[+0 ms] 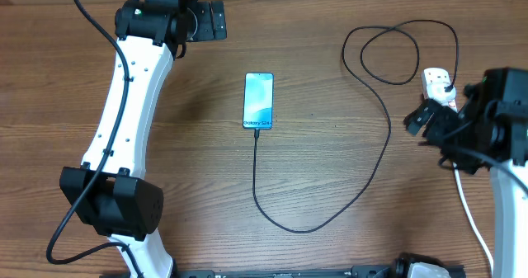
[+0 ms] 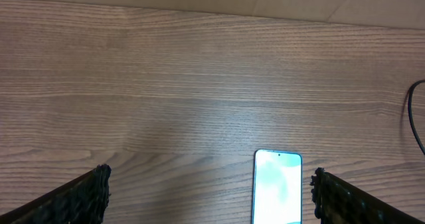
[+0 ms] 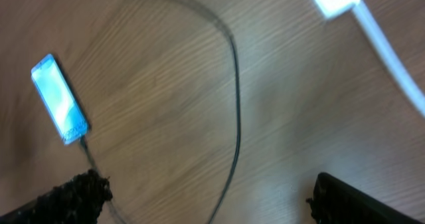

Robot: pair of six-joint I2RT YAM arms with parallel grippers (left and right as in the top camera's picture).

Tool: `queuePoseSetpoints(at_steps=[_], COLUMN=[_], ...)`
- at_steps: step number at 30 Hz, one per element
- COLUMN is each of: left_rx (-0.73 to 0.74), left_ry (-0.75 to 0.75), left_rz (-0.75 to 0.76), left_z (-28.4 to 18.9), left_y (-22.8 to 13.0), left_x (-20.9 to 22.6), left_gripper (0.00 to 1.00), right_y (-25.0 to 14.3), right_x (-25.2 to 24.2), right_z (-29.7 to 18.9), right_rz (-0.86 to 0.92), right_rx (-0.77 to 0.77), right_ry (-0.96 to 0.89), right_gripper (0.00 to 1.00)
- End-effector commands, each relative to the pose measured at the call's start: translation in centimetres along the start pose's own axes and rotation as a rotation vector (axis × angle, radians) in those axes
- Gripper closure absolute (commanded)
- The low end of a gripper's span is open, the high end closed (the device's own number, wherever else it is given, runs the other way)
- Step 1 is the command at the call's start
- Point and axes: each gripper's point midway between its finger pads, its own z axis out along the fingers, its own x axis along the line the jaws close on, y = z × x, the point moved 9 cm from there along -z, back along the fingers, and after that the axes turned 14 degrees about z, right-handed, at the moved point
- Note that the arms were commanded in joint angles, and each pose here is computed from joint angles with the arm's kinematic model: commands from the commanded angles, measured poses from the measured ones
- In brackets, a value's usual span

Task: Plug charger to phone and switch on socket
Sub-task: 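Pull the right gripper back down and away from the power strip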

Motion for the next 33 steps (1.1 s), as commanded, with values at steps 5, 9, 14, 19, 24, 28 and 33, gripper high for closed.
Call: queuePoseSetpoints(at_steps=[5,9,14,19,24,28,33], left_rx=[0.005,0.005,0.005,0.005,0.005,0.005,0.005], left_ry=[0.014,0.014,0.014,0.014,0.014,0.014,0.014], left_rz=[0.014,0.014,0.014,0.014,0.014,0.014,0.014], left_z=[0.2,0.2,0.2,0.2,0.2,0.2,0.2], left_y=[-0.1,-0.1,-0.1,-0.1,-0.1,-0.1,-0.1], left_x=[0.2,0.2,0.2,0.2,0.2,0.2,0.2], left_gripper=[0.00,0.00,0.00,0.00,0.01,0.01,0.00], right_y=[-2.7,-2.7,-2.7,-2.9,-3.3,-4.0,-5.1], right_x=[-0.6,-0.7,-0.8,-0.7,-0.4,-0.1,-0.3], right_z=[0.0,0.0,0.0,-0.1,-1.0,-2.7,-5.2], right_rz=[0.035,0.034,0.034,0.028,0.000,-0.044,-0.084], right_rx=[0.139,0.138,0.132,0.130,0.083,-0.007,-0.116], right_ry=[-0.053,-0.058,-0.073,-0.068,-0.022,0.065,0.172], right_gripper=[0.00,0.00,0.00,0.00,0.00,0.00,0.00])
